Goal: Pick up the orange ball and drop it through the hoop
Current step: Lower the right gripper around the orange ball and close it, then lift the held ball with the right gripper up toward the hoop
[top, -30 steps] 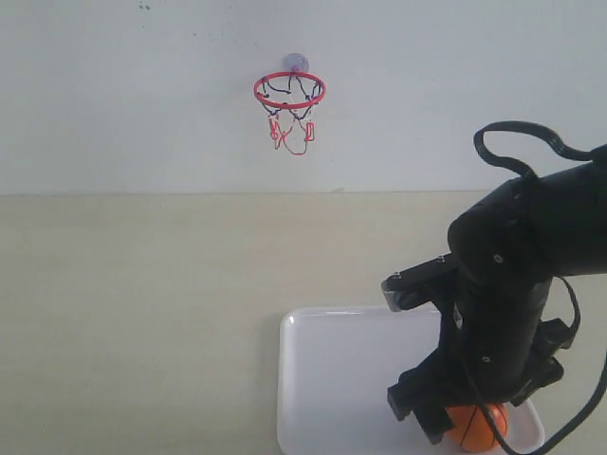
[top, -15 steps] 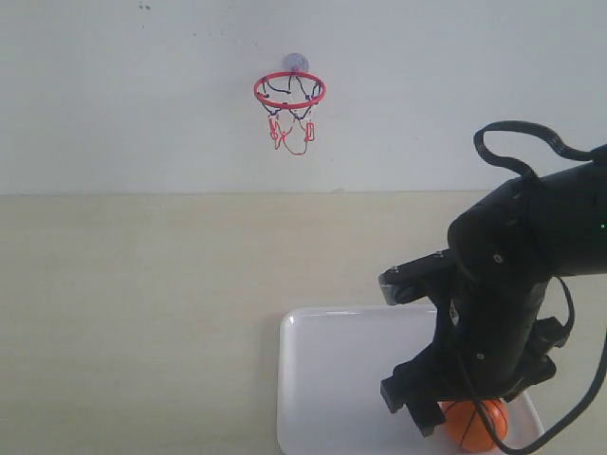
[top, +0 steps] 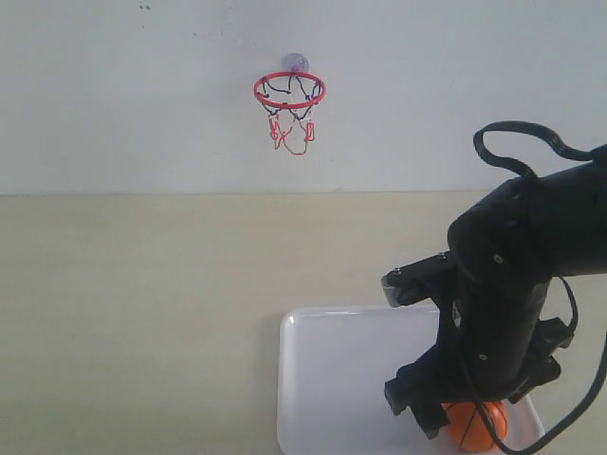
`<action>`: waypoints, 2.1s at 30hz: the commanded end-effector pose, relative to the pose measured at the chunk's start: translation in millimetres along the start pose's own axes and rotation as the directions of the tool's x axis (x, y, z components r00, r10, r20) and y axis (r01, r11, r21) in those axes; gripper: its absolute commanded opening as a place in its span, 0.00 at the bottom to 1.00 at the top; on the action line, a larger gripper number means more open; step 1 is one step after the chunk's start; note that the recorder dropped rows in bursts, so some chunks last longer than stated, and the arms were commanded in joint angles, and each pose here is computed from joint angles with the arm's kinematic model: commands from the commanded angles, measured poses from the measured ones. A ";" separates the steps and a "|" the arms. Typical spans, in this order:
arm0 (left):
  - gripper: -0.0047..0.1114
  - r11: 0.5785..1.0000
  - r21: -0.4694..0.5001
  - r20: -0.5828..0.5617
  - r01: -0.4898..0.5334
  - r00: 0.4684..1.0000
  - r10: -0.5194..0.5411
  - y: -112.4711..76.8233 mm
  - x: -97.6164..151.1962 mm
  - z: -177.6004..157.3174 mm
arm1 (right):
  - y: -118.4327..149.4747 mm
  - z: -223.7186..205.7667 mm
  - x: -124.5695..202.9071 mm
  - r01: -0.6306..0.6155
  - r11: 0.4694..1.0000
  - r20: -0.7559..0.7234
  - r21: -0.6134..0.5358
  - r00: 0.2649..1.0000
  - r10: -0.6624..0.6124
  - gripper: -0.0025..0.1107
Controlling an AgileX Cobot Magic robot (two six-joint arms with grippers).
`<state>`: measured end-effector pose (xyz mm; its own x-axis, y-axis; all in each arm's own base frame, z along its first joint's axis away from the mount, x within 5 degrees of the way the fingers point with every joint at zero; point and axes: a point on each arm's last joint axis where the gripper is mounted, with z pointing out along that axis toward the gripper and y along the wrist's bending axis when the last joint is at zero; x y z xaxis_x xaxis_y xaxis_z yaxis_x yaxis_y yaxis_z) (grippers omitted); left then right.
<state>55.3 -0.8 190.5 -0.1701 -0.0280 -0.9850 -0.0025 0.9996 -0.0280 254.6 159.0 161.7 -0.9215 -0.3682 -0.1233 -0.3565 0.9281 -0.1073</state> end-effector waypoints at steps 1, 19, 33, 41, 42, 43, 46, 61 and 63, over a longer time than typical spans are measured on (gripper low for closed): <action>0.08 1.000 -0.001 0.005 0.005 1.000 -0.005 0.0 0.3 0.0 | -0.3 1.7 2.6 0.000 1.000 -0.016 0.006 1.000 0.000 0.75; 0.08 1.000 -0.001 0.005 0.005 1.000 -0.005 0.0 0.3 0.0 | -0.8 13.9 4.2 -0.040 0.998 -0.070 0.041 0.997 0.042 0.02; 0.08 1.000 -0.001 0.005 0.005 1.000 -0.005 0.0 0.3 0.0 | -6.6 -36.7 -29.2 0.015 0.993 -0.107 0.116 0.994 -0.002 0.02; 0.08 1.000 -0.001 0.005 0.005 1.000 -0.005 0.0 0.3 0.0 | -1.0 -59.0 -44.6 0.332 0.943 -0.080 0.025 0.941 -0.329 0.02; 0.08 1.000 -0.001 0.005 0.005 1.000 -0.005 0.0 0.3 0.0 | -0.7 -59.0 -45.1 0.340 0.940 -0.074 0.022 0.938 -0.338 0.02; 0.08 1.000 -0.001 0.005 0.005 1.000 -0.005 0.0 0.3 0.0 | -0.2 -58.9 -46.6 0.340 0.940 -0.056 0.023 0.939 -0.338 0.02; 0.08 1.000 -0.001 0.005 0.005 1.000 -0.005 0.0 0.3 0.0 | 1.7 -58.7 -52.8 0.340 0.940 0.015 0.026 0.940 -0.340 0.02; 0.08 1.000 -0.001 0.005 0.005 1.000 -0.005 0.0 0.3 0.0 | 19.3 -66.1 -83.0 0.393 0.919 0.394 -0.021 0.848 -0.354 0.02; 0.08 1.000 -0.001 0.005 0.005 1.000 -0.005 0.0 0.3 0.0 | 21.5 -68.9 -88.7 0.379 0.925 0.460 -0.027 0.826 -0.325 0.02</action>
<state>55.3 -0.8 190.5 -0.1701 -0.0280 -0.9850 -0.0025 0.9996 -0.0280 312.0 208.8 230.7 -0.6136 -0.6658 -0.4246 -0.6904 0.7133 -0.1209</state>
